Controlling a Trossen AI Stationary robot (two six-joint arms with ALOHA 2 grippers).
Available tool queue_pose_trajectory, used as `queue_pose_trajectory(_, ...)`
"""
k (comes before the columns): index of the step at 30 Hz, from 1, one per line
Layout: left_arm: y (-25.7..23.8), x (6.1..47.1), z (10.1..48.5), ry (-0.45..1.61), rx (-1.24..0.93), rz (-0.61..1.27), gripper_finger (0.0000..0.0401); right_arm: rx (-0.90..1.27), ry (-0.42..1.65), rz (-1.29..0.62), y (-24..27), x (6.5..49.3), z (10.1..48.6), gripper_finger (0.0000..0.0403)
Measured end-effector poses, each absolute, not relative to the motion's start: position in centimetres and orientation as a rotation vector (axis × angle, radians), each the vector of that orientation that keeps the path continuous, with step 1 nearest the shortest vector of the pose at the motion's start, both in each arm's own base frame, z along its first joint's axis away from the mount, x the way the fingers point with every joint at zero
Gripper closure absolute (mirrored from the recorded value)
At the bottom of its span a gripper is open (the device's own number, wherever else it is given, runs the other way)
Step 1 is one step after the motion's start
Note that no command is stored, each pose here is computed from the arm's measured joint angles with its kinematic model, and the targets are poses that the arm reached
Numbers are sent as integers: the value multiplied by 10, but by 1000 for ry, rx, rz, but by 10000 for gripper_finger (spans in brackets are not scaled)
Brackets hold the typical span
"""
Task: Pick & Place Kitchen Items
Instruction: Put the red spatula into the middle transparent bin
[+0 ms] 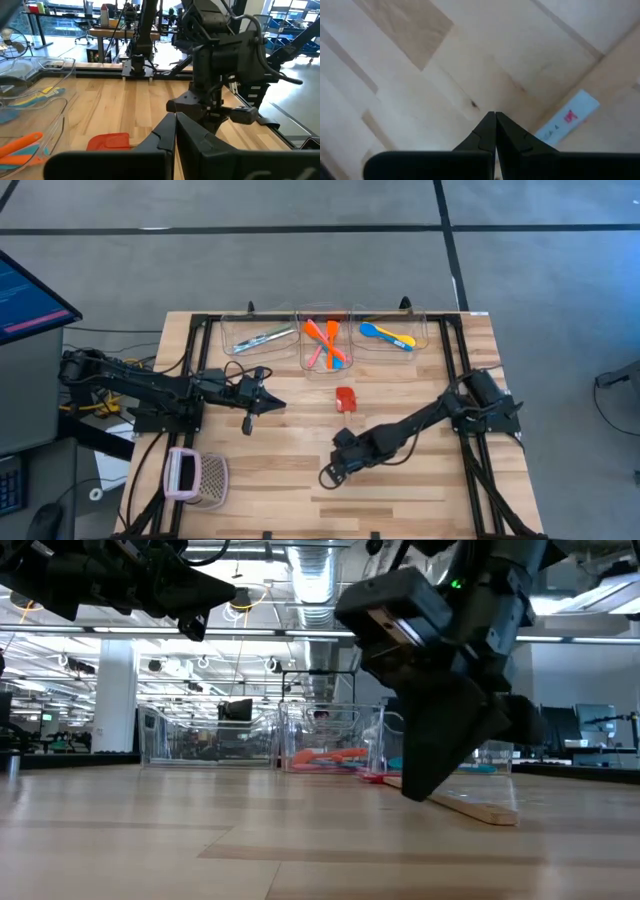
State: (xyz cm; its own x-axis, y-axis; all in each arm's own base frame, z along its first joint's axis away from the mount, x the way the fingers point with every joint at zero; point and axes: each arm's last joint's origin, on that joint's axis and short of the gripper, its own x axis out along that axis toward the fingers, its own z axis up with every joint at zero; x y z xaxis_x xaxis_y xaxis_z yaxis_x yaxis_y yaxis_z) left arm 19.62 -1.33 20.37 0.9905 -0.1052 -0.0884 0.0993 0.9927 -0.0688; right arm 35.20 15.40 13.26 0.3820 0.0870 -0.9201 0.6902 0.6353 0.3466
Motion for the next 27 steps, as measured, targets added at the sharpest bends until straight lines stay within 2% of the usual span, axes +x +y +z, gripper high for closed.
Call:
queue_pose_trajectory(13,-13,196,204,93,-71,-105,399,758,1283,-646,162,321,134,403)
queue_pose_trajectory(27,-19,196,204,97,-116,-132,399,516,1344,-731,146,309,134,403)
